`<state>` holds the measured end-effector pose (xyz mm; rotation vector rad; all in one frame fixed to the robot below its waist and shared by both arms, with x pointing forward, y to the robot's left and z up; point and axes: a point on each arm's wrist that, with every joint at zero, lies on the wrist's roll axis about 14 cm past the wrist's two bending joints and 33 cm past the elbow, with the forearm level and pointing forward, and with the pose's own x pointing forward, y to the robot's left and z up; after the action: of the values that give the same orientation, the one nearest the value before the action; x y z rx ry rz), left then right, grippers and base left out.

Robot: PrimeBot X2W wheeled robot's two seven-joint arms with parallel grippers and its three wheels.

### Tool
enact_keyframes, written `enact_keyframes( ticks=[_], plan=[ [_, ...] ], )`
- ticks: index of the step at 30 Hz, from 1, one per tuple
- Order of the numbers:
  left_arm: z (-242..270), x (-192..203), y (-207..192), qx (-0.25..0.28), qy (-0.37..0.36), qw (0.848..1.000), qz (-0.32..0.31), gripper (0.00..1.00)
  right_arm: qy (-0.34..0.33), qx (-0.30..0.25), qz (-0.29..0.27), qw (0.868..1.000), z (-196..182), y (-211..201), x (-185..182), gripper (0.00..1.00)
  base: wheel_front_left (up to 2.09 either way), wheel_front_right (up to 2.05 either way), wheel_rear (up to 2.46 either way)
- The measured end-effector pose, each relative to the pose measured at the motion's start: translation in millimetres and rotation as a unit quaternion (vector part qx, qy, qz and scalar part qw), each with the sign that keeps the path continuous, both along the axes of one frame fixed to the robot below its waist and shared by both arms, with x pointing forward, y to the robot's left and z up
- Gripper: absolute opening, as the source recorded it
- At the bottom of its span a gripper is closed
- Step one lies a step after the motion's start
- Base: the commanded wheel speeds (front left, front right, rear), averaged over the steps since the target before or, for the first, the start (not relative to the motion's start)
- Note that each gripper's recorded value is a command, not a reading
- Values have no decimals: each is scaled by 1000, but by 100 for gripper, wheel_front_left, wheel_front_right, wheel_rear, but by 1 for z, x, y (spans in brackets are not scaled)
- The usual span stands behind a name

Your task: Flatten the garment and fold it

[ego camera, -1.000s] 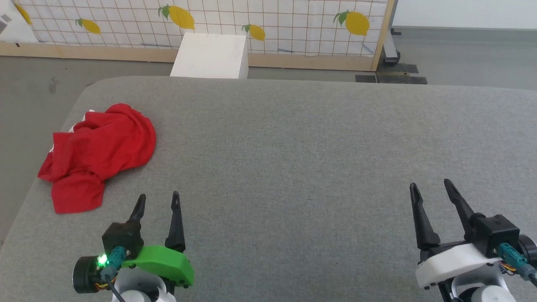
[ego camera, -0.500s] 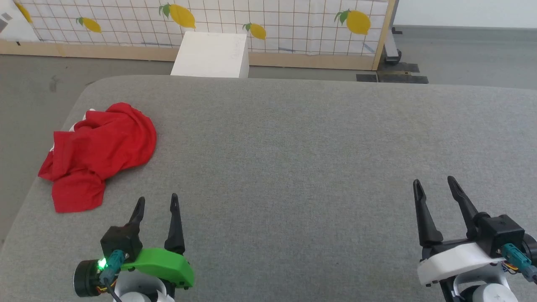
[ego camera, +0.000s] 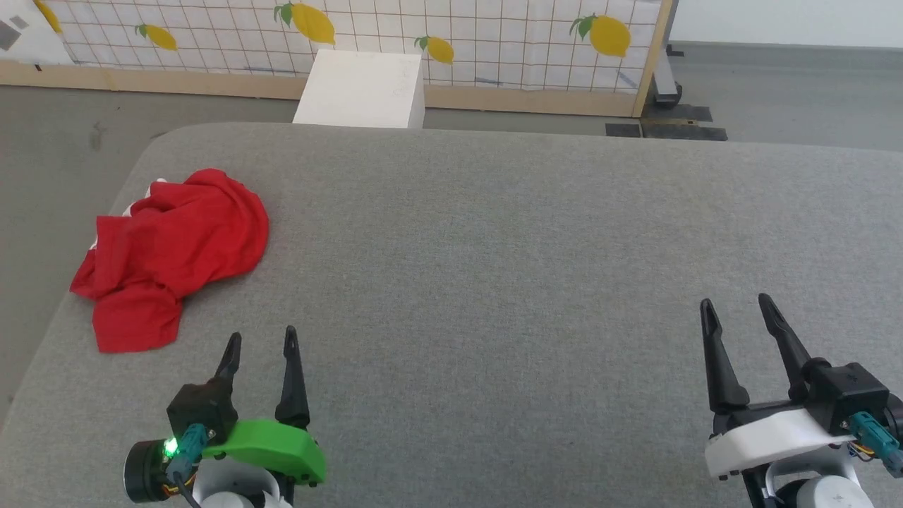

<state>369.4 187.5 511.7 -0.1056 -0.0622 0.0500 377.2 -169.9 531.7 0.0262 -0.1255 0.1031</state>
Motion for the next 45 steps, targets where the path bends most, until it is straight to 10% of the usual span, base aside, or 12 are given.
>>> enact_keyframes(
  ticks=[23, 45],
  plan=[
    [4, -46, 67, 0, -18, 994, 112, 100, -18, 5, 97, 995, 3, 69, 28, 100, 0, 0, 0],
    [4, -172, 159, -3, -22, 949, 315, 100, -10, -5, 299, 954, -5, 222, 32, 100, 0, 0, 0]
  ],
)
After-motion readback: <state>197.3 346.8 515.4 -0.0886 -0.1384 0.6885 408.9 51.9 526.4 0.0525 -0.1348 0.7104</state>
